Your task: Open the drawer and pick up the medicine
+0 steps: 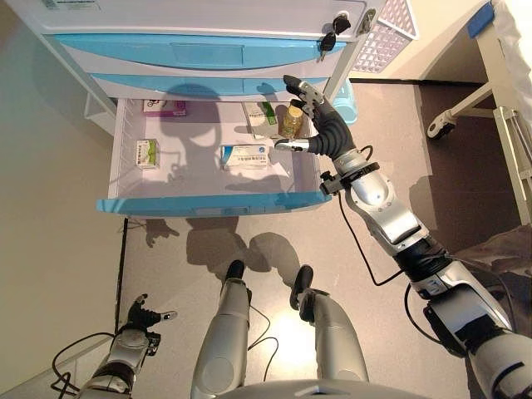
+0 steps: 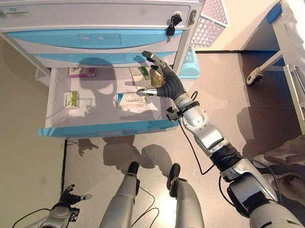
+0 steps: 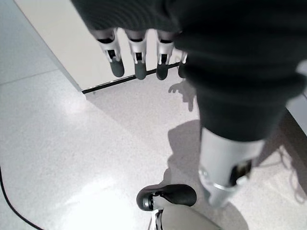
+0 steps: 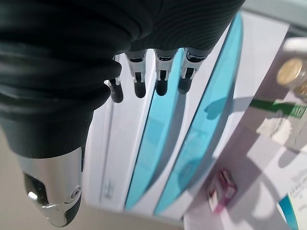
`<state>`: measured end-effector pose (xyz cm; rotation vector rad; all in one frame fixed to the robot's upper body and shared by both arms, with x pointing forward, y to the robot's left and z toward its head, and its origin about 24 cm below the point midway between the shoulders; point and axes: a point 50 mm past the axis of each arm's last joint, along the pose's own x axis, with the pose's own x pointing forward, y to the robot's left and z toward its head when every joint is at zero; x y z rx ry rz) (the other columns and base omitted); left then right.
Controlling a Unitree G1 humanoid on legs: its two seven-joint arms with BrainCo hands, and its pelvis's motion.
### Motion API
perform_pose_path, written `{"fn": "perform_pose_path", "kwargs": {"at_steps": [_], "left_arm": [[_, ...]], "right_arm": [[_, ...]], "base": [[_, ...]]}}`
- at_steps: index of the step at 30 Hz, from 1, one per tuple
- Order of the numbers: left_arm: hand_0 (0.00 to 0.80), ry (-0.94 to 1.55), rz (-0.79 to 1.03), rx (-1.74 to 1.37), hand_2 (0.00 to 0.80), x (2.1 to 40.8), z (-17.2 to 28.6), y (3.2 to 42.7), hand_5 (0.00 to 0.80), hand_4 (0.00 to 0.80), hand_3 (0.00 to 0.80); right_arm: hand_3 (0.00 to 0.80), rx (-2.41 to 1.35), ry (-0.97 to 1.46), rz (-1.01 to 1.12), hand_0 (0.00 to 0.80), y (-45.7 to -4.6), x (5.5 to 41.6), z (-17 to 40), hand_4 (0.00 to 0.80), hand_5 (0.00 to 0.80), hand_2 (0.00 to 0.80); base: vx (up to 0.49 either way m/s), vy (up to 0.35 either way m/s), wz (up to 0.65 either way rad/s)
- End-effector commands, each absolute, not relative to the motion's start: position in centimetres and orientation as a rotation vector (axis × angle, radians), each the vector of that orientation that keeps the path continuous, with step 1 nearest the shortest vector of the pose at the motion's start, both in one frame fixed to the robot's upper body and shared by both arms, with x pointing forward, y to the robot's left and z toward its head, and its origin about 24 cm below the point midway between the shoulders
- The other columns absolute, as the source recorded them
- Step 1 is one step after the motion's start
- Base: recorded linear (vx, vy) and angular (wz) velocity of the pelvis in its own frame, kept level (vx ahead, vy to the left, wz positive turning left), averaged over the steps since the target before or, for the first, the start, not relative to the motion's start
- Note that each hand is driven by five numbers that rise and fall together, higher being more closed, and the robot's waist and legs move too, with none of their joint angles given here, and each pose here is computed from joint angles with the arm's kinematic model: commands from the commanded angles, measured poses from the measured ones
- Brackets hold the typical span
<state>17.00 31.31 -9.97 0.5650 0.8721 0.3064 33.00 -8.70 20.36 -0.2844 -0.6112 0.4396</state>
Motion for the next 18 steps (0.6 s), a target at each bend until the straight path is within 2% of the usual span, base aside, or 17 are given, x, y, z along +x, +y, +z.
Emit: {"fn": "perform_pose_path", "kwargs": {"at_steps": [1, 11, 18], "left_arm": [[0.0, 0.898, 0.317, 0.631, 0.0, 16.0, -9.8, 32.5, 0.0, 0.0, 0.0], [0.0, 0.862, 0.3, 0.686, 0.0, 16.8, -8.9, 33.3, 0.0, 0.0, 0.0], [0.0, 0.841, 0.296, 0.718, 0.0, 17.3, -8.3, 33.8, 0.0, 0.0, 0.0]], "right_arm": [[0.0, -0.311, -0.768, 0.496, 0.0, -7.6, 31.9, 23.0, 0.0, 0.0, 0.0], [0.0, -0.542, -0.804, 0.566, 0.0, -5.0, 32.7, 24.2, 0.0, 0.0, 0.0], [0.0, -0.824, -0.803, 0.531, 0.0, -2.7, 34.8, 24.8, 0.0, 0.0, 0.0]], "base": [[-0.015, 0.005, 0.04], [0.0, 0.0, 0.0], [0.0, 0.0, 0.0]]}}
